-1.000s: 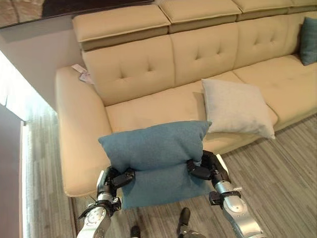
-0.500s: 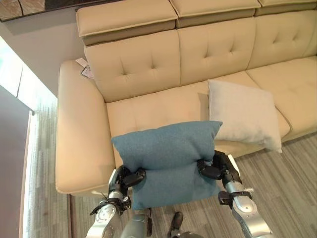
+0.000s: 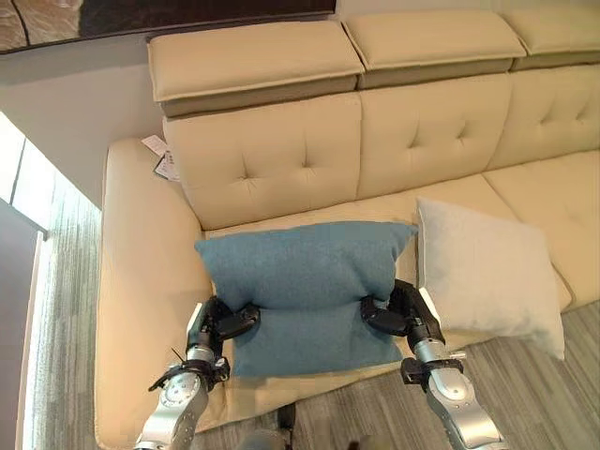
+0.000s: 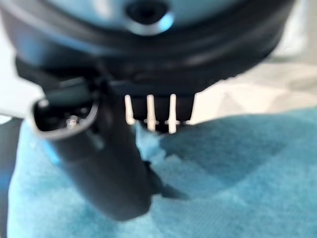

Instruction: Pick up all the scattered cushions and arrange them neatly on the sofa.

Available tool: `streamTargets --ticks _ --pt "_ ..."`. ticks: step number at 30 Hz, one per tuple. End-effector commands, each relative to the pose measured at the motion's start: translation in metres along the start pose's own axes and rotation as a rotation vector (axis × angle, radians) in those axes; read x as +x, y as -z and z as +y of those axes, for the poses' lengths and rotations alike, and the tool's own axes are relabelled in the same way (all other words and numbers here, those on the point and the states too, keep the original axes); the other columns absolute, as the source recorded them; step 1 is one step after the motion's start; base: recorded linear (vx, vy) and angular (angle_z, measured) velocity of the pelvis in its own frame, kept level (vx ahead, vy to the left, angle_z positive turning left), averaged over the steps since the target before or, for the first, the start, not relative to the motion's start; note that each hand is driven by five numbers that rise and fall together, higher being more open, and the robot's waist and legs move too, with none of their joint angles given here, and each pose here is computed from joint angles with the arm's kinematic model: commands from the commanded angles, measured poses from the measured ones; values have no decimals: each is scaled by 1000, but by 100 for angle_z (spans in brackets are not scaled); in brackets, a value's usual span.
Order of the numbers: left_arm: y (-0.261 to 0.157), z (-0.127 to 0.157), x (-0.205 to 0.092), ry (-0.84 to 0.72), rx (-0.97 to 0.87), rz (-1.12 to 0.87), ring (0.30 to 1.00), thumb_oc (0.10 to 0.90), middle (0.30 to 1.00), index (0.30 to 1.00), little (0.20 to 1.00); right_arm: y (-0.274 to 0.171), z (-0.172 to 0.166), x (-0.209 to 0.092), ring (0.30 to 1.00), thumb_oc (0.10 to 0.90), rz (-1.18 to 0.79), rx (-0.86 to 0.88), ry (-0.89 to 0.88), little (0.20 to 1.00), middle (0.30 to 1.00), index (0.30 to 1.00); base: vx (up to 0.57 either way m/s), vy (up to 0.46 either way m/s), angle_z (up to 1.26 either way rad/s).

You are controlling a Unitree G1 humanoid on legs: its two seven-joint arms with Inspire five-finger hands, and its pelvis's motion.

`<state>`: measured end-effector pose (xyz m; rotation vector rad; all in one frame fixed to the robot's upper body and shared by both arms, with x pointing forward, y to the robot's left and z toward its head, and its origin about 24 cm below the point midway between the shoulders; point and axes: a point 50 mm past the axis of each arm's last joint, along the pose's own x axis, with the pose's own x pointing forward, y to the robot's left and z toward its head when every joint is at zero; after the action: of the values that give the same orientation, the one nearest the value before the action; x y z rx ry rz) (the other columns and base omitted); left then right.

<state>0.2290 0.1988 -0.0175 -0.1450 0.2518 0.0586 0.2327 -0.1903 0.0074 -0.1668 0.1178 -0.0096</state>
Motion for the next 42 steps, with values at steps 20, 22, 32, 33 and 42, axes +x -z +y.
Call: streamTargets --ticks 20,22,32,33,42 --pt "-95 -82 10 272 -103 -494 300 400 300 300 300 -94 -10 12 300 400 -489 -22 64 300 300 300 55 -94 51" --pt "-102 -86 13 275 -86 -521 300 400 300 300 300 -98 -8 16 300 400 -504 -5 74 300 300 300 57 14 15" --pt "-170 -114 37 239 -13 -747 300 400 300 300 300 -168 22 52 300 400 -732 14 85 300 300 300 -42 23 -10" --pt "-179 -118 38 238 -7 -776 300 400 300 300 300 -178 25 55 300 400 -762 13 89 300 300 300 -110 13 -11" --pt "-254 -152 49 206 72 -987 300 400 300 300 300 -256 37 74 300 400 -968 -27 168 300 300 300 -91 15 -4"
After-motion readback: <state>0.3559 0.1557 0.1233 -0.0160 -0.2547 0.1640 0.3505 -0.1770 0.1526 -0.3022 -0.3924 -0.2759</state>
